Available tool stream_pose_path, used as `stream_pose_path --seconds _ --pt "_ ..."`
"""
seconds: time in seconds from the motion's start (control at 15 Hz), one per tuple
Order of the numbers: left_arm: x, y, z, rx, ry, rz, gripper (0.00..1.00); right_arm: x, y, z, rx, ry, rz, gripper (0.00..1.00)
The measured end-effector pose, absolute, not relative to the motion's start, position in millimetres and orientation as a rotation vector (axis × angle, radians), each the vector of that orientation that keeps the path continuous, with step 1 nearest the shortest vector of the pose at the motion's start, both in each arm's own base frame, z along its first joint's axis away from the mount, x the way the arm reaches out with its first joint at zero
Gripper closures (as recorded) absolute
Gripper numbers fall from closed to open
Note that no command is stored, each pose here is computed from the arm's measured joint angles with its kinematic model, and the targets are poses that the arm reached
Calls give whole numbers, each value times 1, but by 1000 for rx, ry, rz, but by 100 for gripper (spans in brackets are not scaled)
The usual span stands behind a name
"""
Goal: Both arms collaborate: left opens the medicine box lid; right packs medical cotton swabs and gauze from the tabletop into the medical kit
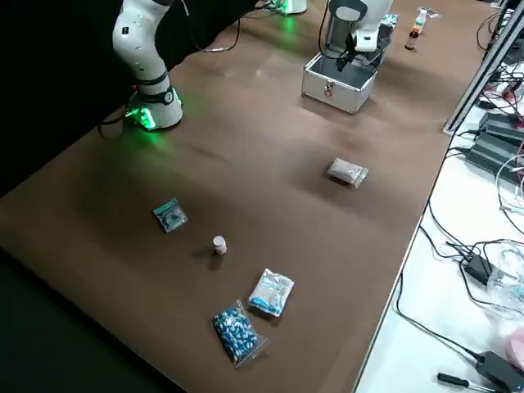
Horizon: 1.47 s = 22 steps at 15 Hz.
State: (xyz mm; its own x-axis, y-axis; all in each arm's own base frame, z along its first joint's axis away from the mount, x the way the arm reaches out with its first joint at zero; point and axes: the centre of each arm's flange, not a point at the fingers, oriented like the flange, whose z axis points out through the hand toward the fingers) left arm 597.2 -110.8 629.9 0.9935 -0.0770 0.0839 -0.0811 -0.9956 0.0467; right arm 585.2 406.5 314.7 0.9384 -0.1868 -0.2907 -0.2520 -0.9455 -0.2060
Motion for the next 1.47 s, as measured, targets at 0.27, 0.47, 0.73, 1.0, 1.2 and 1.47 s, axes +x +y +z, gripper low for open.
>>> stream_pose_path --seconds 0.27,0.47,0.73,1.0,1.2,1.47 --pt "601 -111 628 3082 -121 146 0 631 340 341 -2852 370 276 19" --pt "606 -107 622 3078 -111 153 0 667 259 355 -2906 368 173 19" --pt "609 -107 618 3076 -111 150 0 699 148 353 -2932 280 110 19" --pt "607 -120 621 3070 -145 160 0 712 65 343 -3042 166 56 19" --pt "607 -120 622 3069 -146 162 0 718 38 309 -3062 150 18 14" --pt "608 -111 622 3070 -174 165 0 716 60 241 -3068 111 4 2"
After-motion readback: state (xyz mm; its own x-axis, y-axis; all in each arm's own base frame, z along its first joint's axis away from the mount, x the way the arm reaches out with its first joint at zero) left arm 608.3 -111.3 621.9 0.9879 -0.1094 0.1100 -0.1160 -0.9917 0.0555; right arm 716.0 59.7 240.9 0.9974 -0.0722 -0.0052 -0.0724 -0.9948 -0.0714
